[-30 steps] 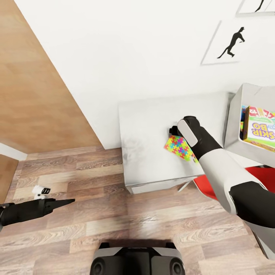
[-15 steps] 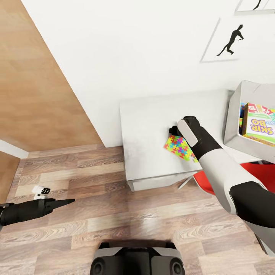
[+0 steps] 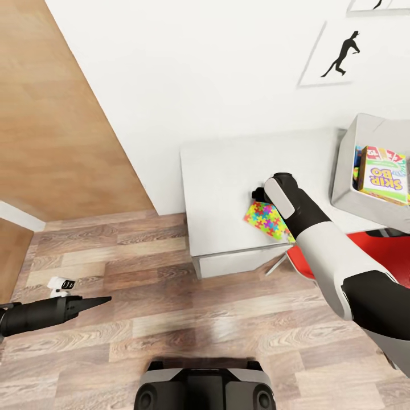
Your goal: Put all the toys in the child's room - the three board games (two on the bed and one on the table), the two jigsaw puzzles on the table, and the tennis ball on the table - inside the toy box on the table in the child's room.
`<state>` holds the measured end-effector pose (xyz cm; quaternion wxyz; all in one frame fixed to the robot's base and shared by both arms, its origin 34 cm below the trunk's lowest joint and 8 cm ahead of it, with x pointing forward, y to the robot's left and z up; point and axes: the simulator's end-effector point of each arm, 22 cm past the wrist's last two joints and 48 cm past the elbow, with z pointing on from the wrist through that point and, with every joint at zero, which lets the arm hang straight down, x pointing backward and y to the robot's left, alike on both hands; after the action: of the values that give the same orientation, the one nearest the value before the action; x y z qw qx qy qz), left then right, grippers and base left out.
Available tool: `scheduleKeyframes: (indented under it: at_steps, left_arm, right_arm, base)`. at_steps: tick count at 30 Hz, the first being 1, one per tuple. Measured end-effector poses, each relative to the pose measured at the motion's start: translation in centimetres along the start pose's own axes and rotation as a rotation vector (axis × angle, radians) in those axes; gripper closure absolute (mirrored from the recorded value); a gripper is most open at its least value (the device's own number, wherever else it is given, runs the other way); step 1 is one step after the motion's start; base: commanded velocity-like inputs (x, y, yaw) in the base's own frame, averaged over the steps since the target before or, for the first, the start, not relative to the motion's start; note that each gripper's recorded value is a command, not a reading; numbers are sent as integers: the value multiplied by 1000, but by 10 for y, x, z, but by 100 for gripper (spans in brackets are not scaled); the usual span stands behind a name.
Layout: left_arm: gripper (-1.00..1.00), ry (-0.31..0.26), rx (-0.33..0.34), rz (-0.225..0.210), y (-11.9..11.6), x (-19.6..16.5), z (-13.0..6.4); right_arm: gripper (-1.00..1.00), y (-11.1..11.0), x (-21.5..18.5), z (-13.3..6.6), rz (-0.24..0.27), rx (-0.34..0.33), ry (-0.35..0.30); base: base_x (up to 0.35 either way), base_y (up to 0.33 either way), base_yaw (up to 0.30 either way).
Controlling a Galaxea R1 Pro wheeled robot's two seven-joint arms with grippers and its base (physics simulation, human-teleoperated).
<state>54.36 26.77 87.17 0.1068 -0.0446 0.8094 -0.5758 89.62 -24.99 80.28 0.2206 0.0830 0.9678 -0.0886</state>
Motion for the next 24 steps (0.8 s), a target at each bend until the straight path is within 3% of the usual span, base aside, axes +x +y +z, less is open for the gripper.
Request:
scheduleKeyframes:
  at_steps: [24]
  left_arm:
    - [-100, 0, 0, 0, 0, 0, 0]
  right_arm:
    - [-100, 1, 0, -1, -3, -1, 0]
  base:
    - [-85, 21, 0]
